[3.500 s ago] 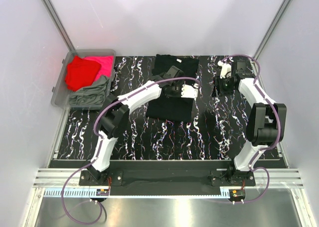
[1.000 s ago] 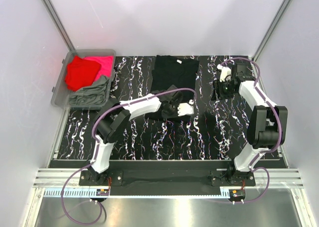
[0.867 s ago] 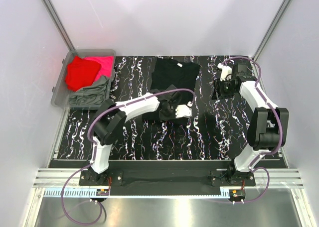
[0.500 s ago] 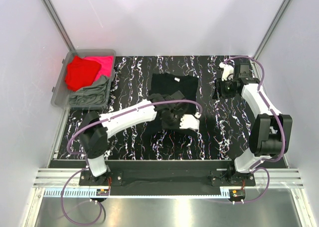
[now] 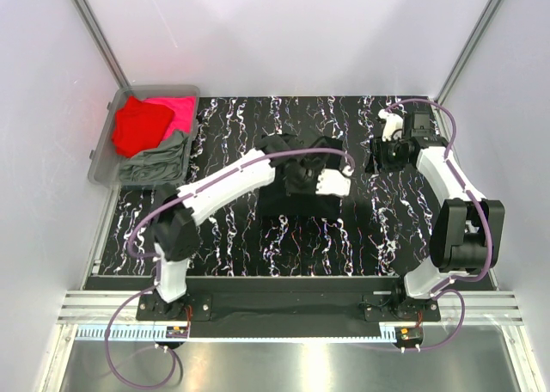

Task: Fold and stack the t-shirts
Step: Fold the tshirt

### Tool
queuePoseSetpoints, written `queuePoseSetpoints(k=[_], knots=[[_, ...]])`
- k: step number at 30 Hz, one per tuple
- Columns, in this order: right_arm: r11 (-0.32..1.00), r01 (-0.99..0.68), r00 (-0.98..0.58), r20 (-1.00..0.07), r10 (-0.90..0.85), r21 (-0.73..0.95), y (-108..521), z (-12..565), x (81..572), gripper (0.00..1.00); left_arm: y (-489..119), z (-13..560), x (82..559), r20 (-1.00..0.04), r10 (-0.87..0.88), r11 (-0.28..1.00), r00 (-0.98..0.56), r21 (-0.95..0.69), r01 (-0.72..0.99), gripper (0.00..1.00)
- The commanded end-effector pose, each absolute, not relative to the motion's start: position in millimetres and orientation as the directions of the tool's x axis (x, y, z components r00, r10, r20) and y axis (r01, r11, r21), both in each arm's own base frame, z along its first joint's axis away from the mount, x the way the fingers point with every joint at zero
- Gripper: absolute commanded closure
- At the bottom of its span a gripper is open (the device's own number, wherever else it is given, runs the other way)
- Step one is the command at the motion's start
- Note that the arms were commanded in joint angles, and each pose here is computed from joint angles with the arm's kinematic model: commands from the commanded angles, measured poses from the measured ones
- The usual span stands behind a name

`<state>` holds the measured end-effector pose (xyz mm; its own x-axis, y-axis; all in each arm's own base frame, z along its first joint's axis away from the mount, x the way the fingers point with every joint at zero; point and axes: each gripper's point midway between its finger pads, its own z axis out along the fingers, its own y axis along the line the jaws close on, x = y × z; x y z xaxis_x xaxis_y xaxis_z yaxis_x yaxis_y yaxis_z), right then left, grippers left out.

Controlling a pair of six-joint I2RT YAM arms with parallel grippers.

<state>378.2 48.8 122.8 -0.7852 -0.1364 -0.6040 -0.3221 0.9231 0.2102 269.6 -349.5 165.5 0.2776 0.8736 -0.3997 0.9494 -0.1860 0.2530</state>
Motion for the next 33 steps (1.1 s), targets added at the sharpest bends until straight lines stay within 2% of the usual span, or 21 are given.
queuePoseSetpoints(k=[1,9,12,18,33], knots=[[0.925,-0.335,-0.715,-0.688,-0.125,0.18,48,157,395,0.48,-361,178,312,-0.372,0.866,-0.196,0.333,0.36,0.912,1.0],[0.929,-0.332,-0.713,-0.689,-0.133,0.164,45,157,392,0.47,-370,178,394,-0.331,0.87,-0.158,0.367,0.518,0.841,1.0],[0.929,-0.33,-0.716,-0.686,-0.13,0.168,46,155,392,0.47,-367,169,419,-0.319,0.884,-0.135,0.342,0.526,0.84,1.0],[0.929,-0.329,-0.717,-0.685,-0.127,0.172,46,155,394,0.47,-386,196,469,-0.309,0.875,-0.091,0.374,0.653,0.752,1.0],[0.929,-0.326,-0.721,-0.681,-0.126,0.174,46,152,390,0.47,-390,171,515,-0.213,0.902,-0.103,0.376,0.739,0.665,1.0]])
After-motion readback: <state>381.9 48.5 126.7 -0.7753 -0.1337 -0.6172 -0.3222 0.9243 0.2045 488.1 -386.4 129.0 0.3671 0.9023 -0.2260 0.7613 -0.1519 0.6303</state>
